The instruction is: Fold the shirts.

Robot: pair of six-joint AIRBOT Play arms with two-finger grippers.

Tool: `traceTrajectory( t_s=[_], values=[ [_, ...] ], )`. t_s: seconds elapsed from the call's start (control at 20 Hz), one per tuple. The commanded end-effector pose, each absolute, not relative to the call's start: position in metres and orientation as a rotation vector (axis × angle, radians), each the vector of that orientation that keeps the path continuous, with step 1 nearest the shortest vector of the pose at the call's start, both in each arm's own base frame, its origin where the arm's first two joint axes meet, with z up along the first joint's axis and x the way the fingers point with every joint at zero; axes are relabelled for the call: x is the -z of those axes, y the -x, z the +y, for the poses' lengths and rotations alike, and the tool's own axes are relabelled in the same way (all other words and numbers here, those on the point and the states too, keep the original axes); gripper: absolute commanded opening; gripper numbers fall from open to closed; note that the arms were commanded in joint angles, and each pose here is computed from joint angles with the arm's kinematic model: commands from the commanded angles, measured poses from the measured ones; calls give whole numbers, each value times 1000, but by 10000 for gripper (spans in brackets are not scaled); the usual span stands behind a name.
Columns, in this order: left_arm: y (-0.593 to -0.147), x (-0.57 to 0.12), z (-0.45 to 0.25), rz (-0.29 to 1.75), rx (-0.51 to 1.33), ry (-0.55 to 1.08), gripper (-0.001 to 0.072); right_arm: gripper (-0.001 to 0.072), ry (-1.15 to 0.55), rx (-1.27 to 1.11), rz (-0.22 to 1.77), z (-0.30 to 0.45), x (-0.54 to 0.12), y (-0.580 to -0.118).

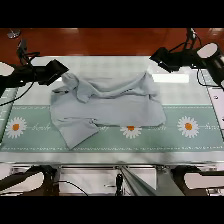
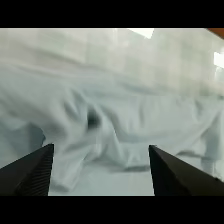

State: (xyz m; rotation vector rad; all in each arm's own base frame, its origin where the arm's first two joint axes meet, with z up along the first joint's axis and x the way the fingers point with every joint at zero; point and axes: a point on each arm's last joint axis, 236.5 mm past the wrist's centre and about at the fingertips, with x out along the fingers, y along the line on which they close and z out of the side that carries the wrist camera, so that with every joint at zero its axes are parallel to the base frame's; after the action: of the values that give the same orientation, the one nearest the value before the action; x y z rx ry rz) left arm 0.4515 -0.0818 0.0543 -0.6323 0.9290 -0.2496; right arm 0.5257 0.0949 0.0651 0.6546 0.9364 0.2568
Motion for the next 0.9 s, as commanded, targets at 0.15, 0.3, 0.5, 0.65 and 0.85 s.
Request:
traceTrajectory(
  t_s=[0.15, 0.3, 0.5, 0.65, 0.85],
  values=[
    [-332, 21, 22, 1430, 82, 562, 702, 618, -404, -164, 1463, -30, -11, -388],
    [-265, 62, 19, 1538, 98, 745, 702, 616, -619, -155, 1339, -15, 13, -351],
    [-259, 92, 15, 1310, 42, 1059, 702, 616, -812, -163, 1200, 29, 35, -309],
    [-276, 94, 14, 1169, 56, 1110, 702, 616, -824, -189, 1237, 41, 39, -292],
    [-288, 95, -25, 1194, 221, 1034, 699, 616, -862, -200, 1214, 45, 33, -298]
  ],
)
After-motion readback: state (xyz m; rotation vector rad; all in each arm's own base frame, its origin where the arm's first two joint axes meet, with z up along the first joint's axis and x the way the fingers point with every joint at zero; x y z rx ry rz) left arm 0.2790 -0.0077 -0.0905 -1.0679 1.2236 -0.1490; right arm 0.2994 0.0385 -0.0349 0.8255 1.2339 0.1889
